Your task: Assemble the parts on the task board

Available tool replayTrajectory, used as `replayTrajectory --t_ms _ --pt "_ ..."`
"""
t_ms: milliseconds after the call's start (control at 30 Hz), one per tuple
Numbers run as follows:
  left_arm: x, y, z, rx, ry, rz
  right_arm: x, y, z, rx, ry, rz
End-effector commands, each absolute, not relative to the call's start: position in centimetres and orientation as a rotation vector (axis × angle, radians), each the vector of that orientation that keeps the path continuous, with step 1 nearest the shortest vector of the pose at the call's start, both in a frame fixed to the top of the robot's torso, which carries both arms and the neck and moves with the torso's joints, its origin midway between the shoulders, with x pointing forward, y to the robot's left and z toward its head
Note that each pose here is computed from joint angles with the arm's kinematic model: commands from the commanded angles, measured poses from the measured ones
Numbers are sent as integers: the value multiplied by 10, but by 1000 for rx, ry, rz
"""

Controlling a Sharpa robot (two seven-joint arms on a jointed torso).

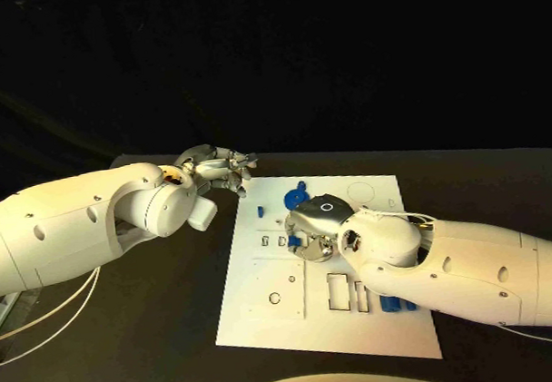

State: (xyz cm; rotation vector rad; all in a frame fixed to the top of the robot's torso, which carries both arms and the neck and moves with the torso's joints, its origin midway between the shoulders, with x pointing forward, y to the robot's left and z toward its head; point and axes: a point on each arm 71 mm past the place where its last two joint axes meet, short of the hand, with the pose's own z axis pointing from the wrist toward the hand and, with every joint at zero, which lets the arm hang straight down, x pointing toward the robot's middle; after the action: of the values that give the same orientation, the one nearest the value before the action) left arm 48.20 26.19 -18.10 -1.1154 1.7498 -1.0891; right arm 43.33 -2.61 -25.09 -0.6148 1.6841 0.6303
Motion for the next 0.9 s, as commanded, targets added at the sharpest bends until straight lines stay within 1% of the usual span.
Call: replayTrajectory --t_ms 33,600,800,900 --pt "482 260 -180 -1098 1765 -1101 434 -27 -253 -620 1699 617" --pt "482 260 -181 -1100 1767 -1097 433 -26 -252 -611 1691 610" --pt "482 260 -181 -1100 1768 -1097 433 -26 -250 -589 1659 635" --pt "482 260 -181 -1099 1766 -1098 431 -27 -246 -560 1621 675"
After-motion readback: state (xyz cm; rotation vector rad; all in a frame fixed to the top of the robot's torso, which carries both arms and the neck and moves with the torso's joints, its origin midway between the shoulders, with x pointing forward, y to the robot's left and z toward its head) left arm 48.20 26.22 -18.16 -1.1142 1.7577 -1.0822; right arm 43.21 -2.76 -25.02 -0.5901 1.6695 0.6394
